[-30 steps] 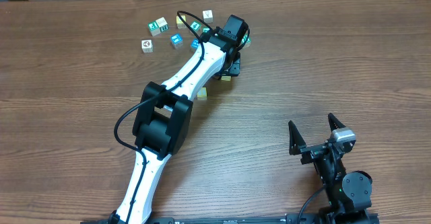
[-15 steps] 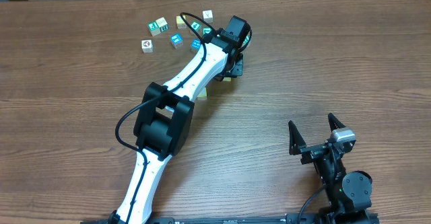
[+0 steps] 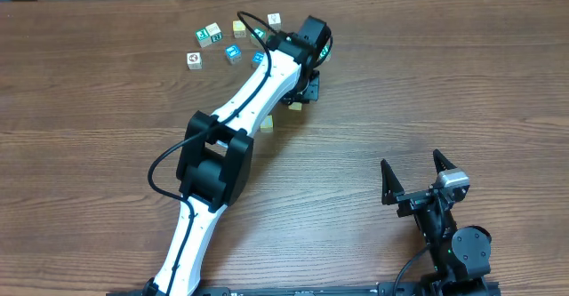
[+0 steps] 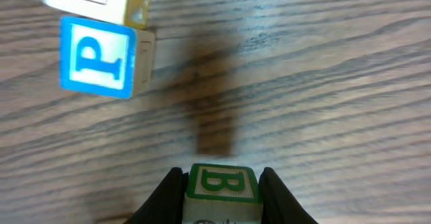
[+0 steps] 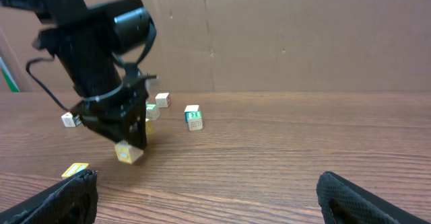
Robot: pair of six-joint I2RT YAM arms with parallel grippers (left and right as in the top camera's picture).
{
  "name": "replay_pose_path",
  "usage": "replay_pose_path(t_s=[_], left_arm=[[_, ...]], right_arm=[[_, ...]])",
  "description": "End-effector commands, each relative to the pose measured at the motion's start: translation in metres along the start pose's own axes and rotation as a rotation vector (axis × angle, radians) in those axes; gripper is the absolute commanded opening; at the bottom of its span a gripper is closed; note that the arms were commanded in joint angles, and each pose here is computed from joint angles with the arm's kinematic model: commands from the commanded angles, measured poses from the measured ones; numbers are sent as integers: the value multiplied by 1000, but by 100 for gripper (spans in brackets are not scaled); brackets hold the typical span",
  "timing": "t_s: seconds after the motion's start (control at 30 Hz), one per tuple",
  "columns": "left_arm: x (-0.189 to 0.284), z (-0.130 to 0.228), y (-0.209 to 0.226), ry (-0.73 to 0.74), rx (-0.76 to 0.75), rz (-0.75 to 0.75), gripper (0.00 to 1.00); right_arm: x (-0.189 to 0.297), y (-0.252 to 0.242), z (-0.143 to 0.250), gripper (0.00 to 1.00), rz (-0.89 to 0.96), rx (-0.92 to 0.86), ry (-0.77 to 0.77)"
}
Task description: Form a horizontal line
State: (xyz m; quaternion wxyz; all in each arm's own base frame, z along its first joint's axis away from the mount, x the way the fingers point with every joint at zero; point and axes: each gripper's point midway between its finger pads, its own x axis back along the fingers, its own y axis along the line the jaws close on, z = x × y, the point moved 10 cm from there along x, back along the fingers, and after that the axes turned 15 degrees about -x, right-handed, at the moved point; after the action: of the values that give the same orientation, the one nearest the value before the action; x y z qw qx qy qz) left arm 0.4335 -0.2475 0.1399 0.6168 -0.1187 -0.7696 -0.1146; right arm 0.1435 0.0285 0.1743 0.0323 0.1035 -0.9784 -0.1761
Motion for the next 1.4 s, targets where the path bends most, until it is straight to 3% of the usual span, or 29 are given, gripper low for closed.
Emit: replay_pose_path(t_s=[0.0,0.3,0.8,1.1,1.37], left_arm=[[35,-6,-1,-53,78,22,18],[14,17,3,59,250,-71,16],[-5,27,5,90,256,-105,22],[-5,27,5,85,257,-102,41],[30,-1,13,-29,254,-68,47]], right_arm=[[0,-2,2,100,7,5,-5],[0,-2,2,100,7,4,-5],[0,-2,2,100,7,5,-5],[0,-2,2,100,7,5,-5],[0,-2,2,100,7,5,-5]])
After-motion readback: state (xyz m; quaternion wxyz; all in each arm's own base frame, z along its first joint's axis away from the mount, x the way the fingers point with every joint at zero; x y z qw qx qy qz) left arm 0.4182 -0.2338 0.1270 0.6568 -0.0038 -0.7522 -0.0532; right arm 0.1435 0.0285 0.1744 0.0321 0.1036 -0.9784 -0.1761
